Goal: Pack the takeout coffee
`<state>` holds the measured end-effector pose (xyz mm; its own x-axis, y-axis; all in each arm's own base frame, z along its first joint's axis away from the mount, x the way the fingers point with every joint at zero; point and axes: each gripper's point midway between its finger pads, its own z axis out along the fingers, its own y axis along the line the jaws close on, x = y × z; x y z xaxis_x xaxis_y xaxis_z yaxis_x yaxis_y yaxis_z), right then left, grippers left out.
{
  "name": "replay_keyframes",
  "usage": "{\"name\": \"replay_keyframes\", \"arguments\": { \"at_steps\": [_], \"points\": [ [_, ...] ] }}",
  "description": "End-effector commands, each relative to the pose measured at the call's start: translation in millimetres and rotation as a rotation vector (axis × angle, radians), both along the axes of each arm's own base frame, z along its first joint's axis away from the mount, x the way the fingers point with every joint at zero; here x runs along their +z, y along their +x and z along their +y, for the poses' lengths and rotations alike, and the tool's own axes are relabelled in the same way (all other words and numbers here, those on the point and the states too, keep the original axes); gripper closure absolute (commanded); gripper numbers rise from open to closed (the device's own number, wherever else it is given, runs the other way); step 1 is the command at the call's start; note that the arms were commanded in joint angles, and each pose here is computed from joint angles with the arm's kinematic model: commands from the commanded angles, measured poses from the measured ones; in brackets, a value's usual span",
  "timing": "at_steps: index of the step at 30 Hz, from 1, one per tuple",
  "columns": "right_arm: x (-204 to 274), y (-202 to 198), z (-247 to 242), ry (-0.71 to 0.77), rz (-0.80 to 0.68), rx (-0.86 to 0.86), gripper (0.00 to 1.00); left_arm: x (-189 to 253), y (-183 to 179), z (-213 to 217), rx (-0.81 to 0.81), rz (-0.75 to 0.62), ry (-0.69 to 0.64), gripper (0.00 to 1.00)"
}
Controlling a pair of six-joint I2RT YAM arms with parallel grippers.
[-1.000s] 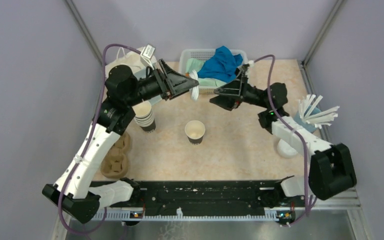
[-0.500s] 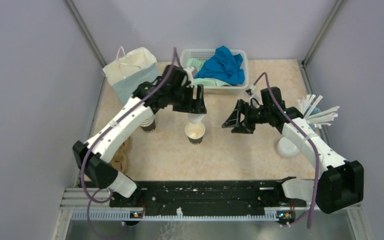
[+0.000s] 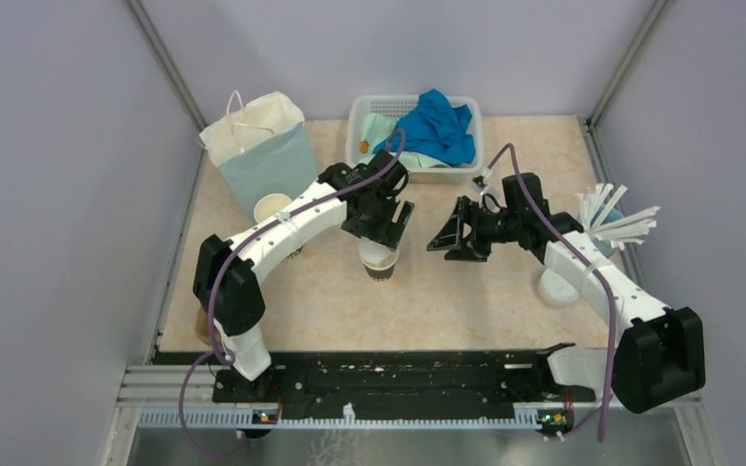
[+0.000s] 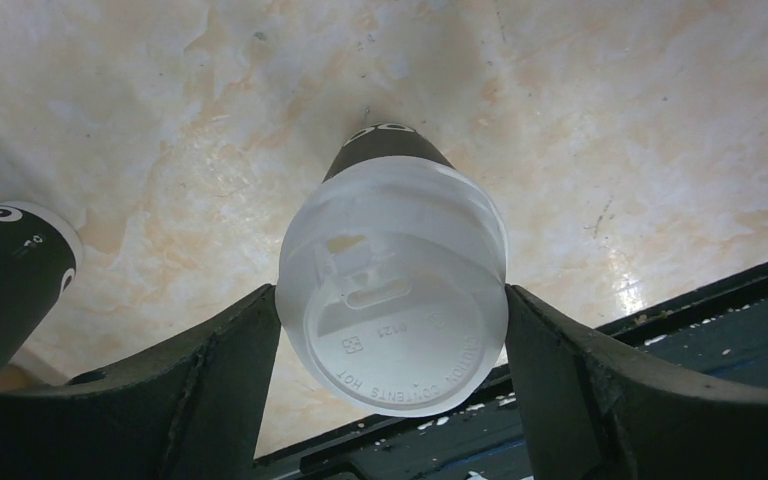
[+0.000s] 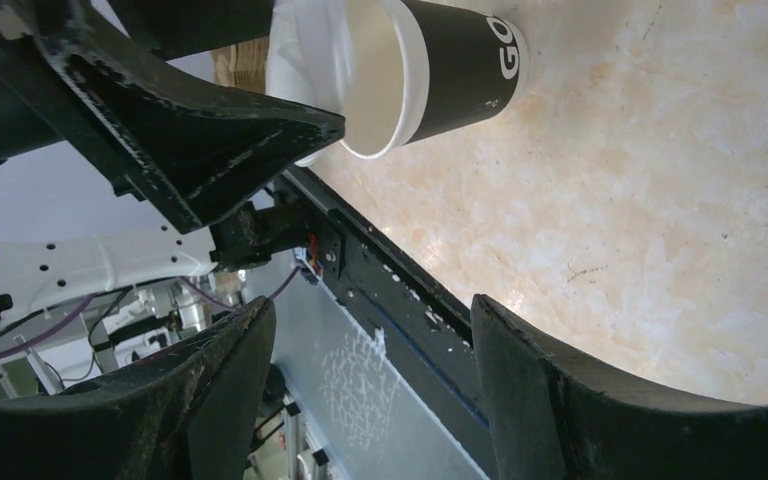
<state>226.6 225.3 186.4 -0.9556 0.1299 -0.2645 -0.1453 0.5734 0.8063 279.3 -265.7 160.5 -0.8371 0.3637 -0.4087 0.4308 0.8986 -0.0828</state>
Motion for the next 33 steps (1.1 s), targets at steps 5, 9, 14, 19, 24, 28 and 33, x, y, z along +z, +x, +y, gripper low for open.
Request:
{"name": "replay_keyframes", "arguments": {
  "at_steps": [5, 9, 14, 19, 24, 28, 33],
  "points": [
    [2, 2, 10, 0.048, -0.03, 0.022, 0.29, -1, 7, 0, -0.02, -0.034, 0.042, 0.12],
    [0, 1, 11, 0.05, -0.028, 0.026, 0.29, -5, 3, -3, -0.024, -0.018, 0.03, 0.11],
    [1, 1, 12, 0.053, -0.035, 0.031, 0.29, -10, 0, -4, -0.022, -0.01, 0.035, 0.11],
    [-1, -2, 12, 0.052, -0.033, 0.038, 0.29, -11, 0, -5, -0.023, -0.012, 0.029, 0.09],
    [-1, -4, 12, 0.053, -0.033, 0.041, 0.29, -15, -1, -4, -0.019, -0.003, 0.037, 0.08],
    [-2, -5, 11, 0.055, -0.032, 0.042, 0.29, -16, -2, -5, -0.019, 0.0, 0.035, 0.07],
    [-3, -7, 11, 0.054, -0.033, 0.049, 0.3, -17, -3, -7, -0.026, 0.004, 0.029, 0.07]
  ]
}}
